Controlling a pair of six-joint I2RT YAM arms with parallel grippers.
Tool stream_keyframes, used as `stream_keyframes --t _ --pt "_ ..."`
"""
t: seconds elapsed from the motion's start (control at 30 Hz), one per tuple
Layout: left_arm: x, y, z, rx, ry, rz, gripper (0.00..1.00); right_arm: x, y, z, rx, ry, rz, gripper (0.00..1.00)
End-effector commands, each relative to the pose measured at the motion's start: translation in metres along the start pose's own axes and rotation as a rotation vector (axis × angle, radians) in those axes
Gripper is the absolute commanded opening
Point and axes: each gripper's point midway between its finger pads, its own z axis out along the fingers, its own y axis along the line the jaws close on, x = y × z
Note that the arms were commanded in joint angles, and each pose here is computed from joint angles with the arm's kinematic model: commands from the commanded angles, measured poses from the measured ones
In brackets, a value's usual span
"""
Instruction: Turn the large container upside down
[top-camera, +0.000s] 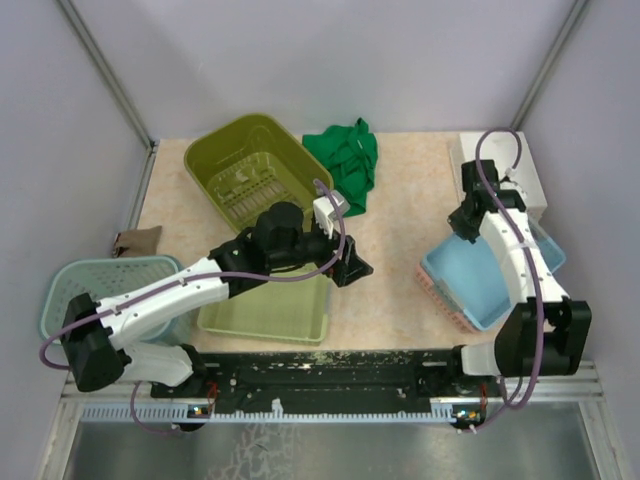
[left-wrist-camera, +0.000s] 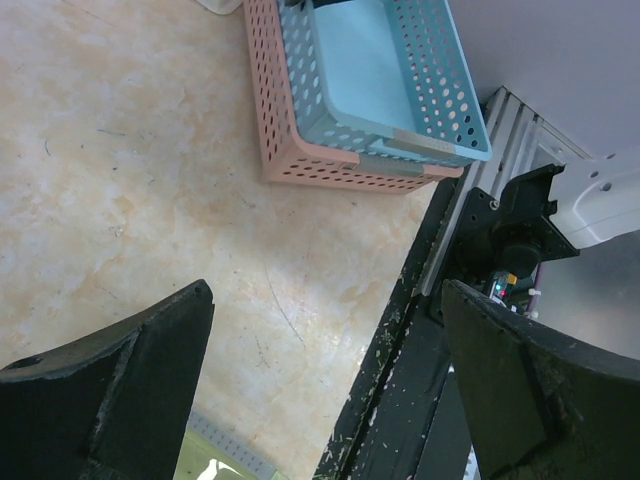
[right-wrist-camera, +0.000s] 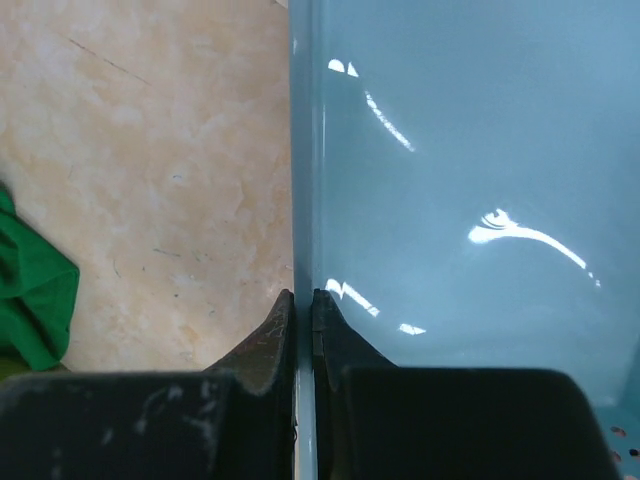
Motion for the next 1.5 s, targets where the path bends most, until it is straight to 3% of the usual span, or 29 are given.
stream_keyframes --t 0.0,0.4,1.0,1.47 --pt "-0.014 -0.009 0.005 0.037 -0.028 0.021 1.0 -0.032 -0.003 -0.046 -0.076 -0.134 0.031 0.0" --pt "-0.013 -0.008 0.008 0.035 -0.021 0.024 1.0 -0.08 0.011 -0.159 -0.329 -0.299 0.103 0.0" --pt "-0.009 -0.007 0.007 0.037 -0.026 0.019 1.0 -0.103 0.039 -0.212 -0.512 -0.359 0.064 0.0" --pt "-0.018 -0.001 -0.006 -0.017 -0.064 0.027 1.0 -0.1 0.135 -0.27 -1.01 -0.369 -0.261 0.0"
